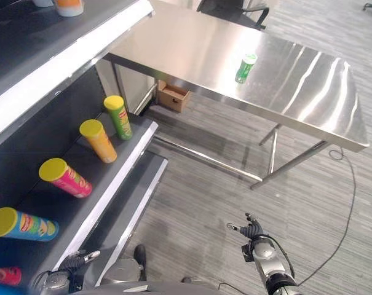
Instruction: Put the goods on the table back onto the shelves and tidy them up.
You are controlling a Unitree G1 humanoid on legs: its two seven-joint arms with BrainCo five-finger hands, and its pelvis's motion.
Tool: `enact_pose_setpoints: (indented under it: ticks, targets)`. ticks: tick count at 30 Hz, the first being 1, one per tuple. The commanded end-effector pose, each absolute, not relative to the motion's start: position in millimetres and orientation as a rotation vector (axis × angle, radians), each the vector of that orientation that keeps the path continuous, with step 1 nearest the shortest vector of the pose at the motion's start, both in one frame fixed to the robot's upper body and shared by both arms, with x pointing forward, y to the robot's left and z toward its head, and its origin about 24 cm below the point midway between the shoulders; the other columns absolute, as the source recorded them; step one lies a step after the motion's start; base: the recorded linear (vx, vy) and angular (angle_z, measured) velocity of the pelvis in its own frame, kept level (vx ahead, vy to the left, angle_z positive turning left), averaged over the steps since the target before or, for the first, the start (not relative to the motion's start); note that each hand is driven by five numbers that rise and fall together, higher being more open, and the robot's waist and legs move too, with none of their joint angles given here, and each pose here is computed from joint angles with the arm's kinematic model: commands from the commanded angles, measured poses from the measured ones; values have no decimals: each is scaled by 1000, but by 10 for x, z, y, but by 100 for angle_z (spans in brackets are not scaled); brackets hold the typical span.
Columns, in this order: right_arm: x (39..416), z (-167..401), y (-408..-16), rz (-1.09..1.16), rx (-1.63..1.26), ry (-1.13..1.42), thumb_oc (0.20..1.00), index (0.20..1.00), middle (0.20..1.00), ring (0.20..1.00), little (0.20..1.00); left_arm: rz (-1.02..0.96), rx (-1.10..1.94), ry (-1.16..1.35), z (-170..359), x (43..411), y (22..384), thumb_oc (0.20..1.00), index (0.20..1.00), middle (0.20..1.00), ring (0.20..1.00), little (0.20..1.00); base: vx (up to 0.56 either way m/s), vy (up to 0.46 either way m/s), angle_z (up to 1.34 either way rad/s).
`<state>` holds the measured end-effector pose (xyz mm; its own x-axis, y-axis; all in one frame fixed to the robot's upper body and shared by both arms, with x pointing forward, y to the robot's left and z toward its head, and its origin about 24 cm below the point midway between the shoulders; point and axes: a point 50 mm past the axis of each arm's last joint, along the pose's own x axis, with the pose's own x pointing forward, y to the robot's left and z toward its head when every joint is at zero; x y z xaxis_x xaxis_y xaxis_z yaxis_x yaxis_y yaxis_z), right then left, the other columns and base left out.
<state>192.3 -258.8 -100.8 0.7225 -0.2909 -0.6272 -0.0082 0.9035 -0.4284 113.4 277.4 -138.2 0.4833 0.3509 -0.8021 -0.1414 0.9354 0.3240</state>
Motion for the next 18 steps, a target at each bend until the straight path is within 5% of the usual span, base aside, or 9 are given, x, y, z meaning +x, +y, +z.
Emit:
enact_pose_setpoints:
  ticks: [1, 18]
  targets:
    - [2004, -846, -2754, -205, -505, 680, 1000, 1000, 1000, 1000, 1000, 318, 261, 1042, -1388, 983, 2833, 1000, 1000, 1000, 1000, 1000, 124, -7, -6]
    - [2017, -557, -3061, -259, -581, 590, 1000, 1000, 1000, 1000, 1000, 306, 321, 1047, -1361, 1007, 2912, 1000, 1000, 1000, 1000, 1000, 173, -299, 51]
